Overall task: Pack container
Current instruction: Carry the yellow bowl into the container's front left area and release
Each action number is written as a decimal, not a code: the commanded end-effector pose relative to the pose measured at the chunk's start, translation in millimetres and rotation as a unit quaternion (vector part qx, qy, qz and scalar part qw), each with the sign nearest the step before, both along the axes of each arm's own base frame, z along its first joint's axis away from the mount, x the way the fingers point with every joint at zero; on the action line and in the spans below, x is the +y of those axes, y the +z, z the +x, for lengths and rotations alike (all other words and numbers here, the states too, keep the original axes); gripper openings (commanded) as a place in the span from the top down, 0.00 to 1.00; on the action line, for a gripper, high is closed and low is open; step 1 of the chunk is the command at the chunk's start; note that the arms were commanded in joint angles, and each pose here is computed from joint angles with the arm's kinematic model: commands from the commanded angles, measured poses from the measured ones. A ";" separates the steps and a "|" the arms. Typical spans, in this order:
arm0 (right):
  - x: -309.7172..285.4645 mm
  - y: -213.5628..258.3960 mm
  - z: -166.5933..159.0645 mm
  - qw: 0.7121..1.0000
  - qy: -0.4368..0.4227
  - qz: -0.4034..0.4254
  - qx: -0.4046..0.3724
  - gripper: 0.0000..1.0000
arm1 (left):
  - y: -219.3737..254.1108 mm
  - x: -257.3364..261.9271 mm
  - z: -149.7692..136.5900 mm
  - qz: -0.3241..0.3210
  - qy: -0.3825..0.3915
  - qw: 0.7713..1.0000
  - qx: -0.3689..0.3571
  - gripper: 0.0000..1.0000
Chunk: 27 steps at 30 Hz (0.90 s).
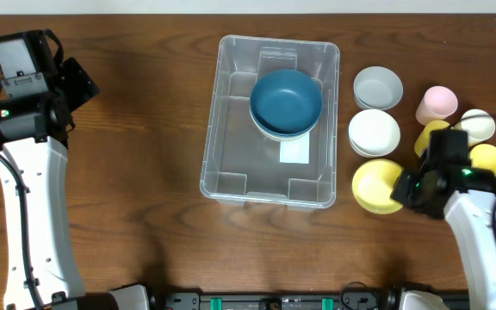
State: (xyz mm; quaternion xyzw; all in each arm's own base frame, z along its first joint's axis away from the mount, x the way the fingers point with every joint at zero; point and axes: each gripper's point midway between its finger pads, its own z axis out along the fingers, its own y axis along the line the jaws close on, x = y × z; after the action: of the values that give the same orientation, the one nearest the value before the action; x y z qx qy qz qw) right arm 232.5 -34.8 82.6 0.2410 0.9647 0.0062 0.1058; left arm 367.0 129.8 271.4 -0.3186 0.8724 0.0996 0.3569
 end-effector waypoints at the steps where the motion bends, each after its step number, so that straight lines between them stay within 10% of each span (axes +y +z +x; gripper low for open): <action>1: -0.3 74.4 28.3 0.994 0.036 -0.034 -0.100 0.99 | 10.2 3.9 -1.6 0.011 0.004 1.000 -0.008 0.02; 13: 102.1 223.8 60.7 0.938 0.208 0.004 -0.277 0.99 | 10.2 3.9 -1.6 0.011 0.004 1.000 -0.008 0.02; 27: 282.5 108.2 100.6 0.896 0.408 0.001 -0.173 0.99 | 10.2 3.9 -1.6 0.011 0.004 1.000 -0.008 0.02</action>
State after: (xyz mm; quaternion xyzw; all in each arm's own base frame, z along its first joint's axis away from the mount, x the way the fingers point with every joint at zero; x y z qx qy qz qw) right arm 328.1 234.2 195.1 -0.1629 0.9476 0.1069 0.2530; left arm 367.0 129.8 271.4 -0.3186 0.8724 0.0996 0.3569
